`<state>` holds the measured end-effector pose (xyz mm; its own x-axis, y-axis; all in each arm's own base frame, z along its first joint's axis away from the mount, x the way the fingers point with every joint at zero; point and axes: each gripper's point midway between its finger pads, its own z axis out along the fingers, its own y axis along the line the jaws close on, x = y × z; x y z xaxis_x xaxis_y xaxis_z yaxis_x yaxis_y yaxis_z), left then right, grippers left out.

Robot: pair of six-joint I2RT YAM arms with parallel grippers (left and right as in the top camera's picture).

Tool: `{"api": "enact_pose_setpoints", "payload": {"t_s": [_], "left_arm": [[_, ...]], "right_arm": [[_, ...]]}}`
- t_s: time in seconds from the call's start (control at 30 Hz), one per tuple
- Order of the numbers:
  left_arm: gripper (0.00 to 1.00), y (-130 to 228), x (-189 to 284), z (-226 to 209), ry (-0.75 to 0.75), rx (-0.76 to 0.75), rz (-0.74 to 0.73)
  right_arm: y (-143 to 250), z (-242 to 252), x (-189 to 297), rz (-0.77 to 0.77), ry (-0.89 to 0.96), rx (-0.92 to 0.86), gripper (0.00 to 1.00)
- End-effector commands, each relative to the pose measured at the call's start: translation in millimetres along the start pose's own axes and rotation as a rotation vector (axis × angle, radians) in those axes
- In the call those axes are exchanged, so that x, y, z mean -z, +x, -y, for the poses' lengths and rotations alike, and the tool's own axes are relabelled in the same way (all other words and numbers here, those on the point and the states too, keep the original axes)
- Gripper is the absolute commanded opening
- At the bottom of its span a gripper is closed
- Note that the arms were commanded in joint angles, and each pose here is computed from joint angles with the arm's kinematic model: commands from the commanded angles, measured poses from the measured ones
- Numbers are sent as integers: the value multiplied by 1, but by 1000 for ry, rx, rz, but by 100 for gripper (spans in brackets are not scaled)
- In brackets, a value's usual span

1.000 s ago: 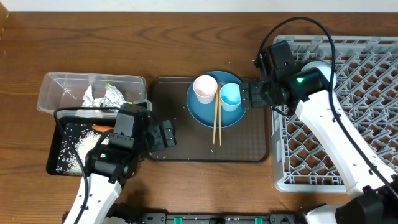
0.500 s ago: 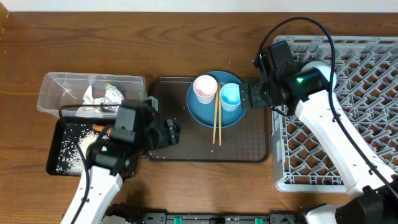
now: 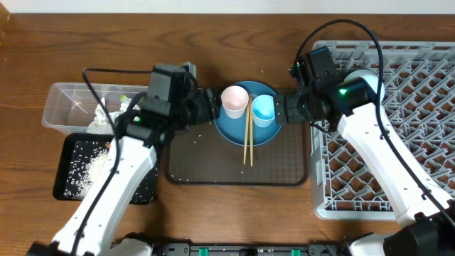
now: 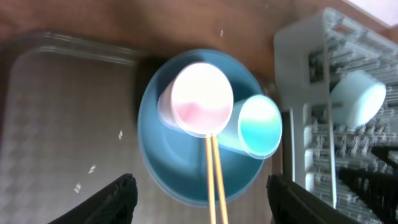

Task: Sort waste into correct bins and load items into the dishwasher rack
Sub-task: 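Grasp the pink cup rim with left gripper and lift it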

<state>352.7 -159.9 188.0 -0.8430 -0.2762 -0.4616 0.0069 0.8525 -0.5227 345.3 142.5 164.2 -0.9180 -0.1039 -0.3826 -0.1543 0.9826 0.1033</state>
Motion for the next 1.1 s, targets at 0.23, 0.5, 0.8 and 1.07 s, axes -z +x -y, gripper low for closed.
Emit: {"api": "enact_pose_setpoints", "payload": {"t_s": [0.23, 0.5, 0.8, 1.07], "left_arm": [[69, -6, -57, 1, 10, 16, -21], [68, 6, -98, -5, -106, -46, 5], [64, 11, -110, -25, -202, -53, 13], [62, 24, -123, -39, -231, -49, -28]], "right_arm": [[-2, 2, 6, 17, 1, 6, 99], [-2, 2, 6, 17, 1, 6, 99], [-2, 2, 6, 17, 1, 6, 99], [-2, 2, 6, 17, 1, 6, 99]]}}
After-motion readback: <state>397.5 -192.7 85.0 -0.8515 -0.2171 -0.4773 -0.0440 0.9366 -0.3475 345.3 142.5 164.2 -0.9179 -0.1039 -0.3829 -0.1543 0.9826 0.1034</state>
